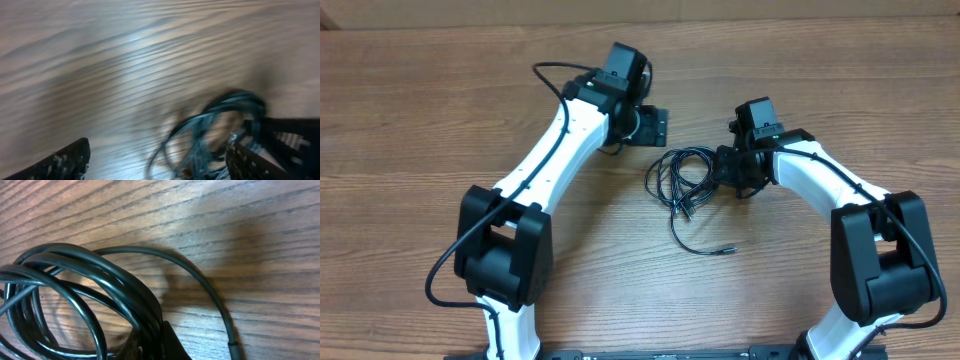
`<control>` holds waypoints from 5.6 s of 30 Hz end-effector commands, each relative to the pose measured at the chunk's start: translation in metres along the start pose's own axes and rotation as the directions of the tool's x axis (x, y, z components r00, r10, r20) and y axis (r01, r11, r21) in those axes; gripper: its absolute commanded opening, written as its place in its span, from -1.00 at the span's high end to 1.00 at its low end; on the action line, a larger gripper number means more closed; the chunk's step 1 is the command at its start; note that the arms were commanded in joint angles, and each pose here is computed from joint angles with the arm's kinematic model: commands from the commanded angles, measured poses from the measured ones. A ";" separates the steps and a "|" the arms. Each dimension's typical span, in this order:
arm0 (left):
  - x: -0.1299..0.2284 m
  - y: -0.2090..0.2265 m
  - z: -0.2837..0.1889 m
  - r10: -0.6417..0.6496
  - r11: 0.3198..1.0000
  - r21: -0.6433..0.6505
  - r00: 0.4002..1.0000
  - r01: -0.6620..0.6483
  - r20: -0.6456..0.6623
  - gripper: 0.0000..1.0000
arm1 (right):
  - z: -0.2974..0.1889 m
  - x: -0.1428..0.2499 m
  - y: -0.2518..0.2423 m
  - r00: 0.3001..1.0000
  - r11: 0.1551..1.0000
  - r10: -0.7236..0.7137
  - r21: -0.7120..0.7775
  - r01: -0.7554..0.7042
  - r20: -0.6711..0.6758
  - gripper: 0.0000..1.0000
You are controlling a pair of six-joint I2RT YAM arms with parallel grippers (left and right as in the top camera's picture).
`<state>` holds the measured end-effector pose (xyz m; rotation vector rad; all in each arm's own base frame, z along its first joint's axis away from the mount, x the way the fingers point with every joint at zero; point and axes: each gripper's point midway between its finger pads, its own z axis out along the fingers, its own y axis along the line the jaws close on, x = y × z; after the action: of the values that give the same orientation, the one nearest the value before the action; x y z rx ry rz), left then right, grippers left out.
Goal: Untangle cables
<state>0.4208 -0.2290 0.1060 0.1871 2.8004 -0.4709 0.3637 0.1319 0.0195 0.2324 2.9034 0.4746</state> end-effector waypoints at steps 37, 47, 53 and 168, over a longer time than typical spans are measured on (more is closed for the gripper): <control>0.044 -0.023 0.077 0.591 0.801 0.198 0.799 -0.565 -0.111 0.92 | 0.002 0.005 0.002 1.000 1.000 0.007 -0.016 -0.008 -0.026 0.92; -0.005 0.013 0.022 0.381 0.925 0.026 0.924 -0.380 -0.045 0.92 | 0.001 0.006 -0.021 0.999 0.994 0.043 0.104 -0.042 -0.011 0.92; -0.026 0.059 -0.036 0.029 0.999 -0.031 0.999 -0.028 0.033 0.92 | 0.000 0.008 -0.028 0.997 0.987 0.075 0.145 -0.074 -0.006 0.92; -0.020 -0.002 0.009 0.240 0.968 0.076 0.971 -0.238 -0.015 -0.54 | -0.036 -0.006 -0.009 0.991 0.981 0.128 0.151 -0.121 -0.039 0.25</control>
<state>0.4401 -0.2290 0.1159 0.4162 2.7588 -0.5660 0.3484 0.1118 0.0389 0.4582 3.0163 0.2866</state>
